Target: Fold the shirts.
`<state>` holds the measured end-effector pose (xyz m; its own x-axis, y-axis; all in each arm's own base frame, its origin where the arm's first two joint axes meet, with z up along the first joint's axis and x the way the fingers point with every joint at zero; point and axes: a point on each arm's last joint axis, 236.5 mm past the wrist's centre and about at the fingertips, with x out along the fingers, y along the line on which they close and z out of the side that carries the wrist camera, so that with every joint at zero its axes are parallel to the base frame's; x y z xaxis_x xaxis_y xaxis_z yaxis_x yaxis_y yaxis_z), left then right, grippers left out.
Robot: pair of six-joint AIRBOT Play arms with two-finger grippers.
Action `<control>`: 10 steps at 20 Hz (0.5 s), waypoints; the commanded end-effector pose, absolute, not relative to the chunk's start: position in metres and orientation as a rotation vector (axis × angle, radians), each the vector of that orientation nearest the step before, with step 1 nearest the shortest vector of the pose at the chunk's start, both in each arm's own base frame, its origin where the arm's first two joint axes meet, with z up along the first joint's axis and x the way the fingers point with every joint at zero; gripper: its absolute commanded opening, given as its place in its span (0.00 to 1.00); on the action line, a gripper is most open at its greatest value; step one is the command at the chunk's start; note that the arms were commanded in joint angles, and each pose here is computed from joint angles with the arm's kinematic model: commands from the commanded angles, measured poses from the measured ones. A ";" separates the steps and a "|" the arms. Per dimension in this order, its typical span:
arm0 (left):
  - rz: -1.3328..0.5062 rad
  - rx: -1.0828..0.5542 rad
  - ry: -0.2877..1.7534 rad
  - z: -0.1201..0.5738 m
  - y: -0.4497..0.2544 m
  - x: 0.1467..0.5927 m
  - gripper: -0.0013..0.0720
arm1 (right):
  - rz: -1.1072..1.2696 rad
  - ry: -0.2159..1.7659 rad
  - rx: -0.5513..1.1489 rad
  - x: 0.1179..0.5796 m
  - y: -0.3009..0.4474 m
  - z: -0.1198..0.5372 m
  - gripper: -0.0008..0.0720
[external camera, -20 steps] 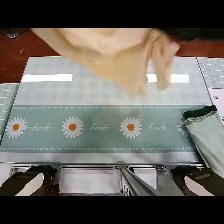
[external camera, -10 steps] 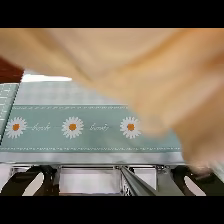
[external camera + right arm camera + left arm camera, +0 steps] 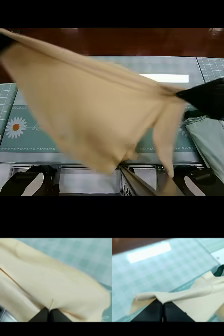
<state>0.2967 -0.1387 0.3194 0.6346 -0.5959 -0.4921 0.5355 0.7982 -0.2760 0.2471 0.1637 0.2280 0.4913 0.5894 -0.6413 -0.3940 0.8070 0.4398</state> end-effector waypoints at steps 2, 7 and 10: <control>-0.606 -0.204 0.754 0.215 -0.143 0.387 0.05 | 0.452 0.883 0.413 0.346 0.167 0.123 0.04; -0.538 -0.351 0.960 0.120 -0.146 0.440 0.15 | 0.422 0.937 0.476 0.460 0.184 0.085 0.04; -0.506 -0.422 1.084 0.089 -0.143 0.436 0.98 | 0.437 0.992 0.633 0.503 0.172 0.084 0.87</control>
